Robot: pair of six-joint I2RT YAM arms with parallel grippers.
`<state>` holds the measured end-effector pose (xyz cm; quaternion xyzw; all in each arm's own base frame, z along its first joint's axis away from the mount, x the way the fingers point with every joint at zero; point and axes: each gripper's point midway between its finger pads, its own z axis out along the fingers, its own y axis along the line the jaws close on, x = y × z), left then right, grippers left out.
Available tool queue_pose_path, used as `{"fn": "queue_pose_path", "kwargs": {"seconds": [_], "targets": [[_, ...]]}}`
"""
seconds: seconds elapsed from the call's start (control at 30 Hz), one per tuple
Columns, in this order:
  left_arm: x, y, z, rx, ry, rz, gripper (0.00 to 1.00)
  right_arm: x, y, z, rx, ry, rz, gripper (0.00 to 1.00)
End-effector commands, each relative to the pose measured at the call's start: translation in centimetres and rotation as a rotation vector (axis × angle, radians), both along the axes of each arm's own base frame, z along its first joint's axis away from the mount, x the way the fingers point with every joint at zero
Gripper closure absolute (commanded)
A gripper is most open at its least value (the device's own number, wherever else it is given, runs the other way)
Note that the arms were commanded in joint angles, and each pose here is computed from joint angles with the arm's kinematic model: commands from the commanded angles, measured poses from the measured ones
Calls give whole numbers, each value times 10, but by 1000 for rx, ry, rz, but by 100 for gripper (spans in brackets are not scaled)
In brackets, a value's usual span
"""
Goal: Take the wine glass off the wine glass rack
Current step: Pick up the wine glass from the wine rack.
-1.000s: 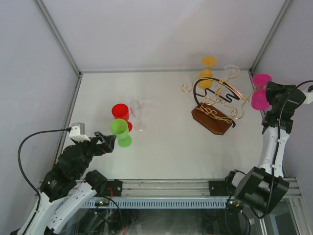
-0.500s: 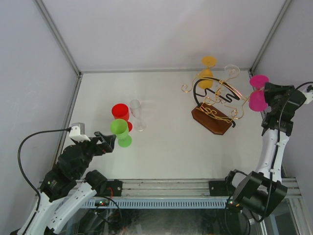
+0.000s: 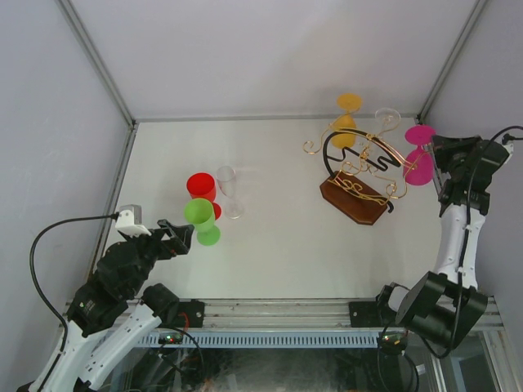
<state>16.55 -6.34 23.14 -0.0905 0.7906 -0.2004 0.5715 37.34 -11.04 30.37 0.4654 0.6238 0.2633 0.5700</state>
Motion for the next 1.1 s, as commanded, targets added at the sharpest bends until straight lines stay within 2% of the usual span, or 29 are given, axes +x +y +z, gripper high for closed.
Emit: {"fn": "queue_pose_path", "kwargs": {"seconds": [0.0, 0.1, 0.3, 0.63, 0.83, 1.07], "targets": [[4, 2, -1, 4, -8, 19, 0, 19, 5, 31, -37, -74, 63, 100], [4, 2, -1, 4, -8, 21, 0, 27, 1, 36, -52, -83, 47, 100], [4, 2, 0, 3, -9, 21, 0, 32, -11, 64, -172, -161, -40, 100], [3, 3, 0, 2, -13, 22, 0, 13, -32, 86, -370, -184, -184, 100], [4, 2, 0, 3, -11, 21, 0, -6, -44, 93, -397, -175, -281, 100], [3, 3, 0, 0, -14, 25, 0, -50, -33, 90, -339, -162, -356, 100]]}}
